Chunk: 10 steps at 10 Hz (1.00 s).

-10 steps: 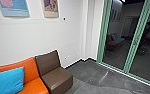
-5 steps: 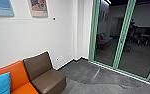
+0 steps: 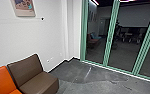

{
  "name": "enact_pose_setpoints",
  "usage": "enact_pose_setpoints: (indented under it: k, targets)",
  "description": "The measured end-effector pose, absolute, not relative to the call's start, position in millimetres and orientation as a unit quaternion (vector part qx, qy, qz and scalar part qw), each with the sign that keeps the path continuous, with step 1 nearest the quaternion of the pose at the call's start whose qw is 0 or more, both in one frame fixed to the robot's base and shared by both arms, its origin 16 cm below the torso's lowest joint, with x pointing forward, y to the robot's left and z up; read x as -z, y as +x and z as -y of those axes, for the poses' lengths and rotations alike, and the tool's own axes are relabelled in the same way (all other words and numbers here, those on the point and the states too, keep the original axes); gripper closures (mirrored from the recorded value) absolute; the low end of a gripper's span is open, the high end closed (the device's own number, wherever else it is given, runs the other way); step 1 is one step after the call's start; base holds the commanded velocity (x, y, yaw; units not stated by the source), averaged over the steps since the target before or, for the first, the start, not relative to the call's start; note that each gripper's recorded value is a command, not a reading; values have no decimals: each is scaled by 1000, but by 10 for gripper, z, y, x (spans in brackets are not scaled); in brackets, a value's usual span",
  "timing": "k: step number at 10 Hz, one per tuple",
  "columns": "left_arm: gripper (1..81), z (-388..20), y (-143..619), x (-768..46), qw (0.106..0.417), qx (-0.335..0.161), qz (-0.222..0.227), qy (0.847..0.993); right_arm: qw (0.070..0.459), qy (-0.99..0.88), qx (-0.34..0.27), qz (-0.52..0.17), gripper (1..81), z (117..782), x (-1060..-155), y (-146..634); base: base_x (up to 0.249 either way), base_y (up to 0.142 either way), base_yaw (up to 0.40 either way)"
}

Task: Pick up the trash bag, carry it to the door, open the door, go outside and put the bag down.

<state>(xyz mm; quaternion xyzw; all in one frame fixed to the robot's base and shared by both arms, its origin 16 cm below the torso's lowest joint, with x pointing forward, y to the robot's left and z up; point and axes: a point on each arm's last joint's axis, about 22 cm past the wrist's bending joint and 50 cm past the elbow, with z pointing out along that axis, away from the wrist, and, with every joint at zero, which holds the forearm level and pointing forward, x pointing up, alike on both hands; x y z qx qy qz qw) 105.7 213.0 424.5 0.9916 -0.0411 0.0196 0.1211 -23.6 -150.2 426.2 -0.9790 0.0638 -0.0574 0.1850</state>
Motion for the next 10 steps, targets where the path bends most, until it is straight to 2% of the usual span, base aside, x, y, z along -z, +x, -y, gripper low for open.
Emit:
enact_pose_setpoints:
  k: [5, 7, 10]
  targets:
    - [811, -2241, 927, -4256, 133, -15, 43, 990, 232, -969, 56, -64, 10, 1413, -4421, -264, 0, 0, -278]
    - [811, -2352, 852, -4245, 127, -10, 42, 991, 231, -970, 50, -63, 10, 1467, -4430, -379, 0, 0, -280]
    - [811, -2248, 872, -4250, 133, -12, 45, 990, 226, -971, 48, -62, 10, 1517, -4417, -448, 0, 0, -288]
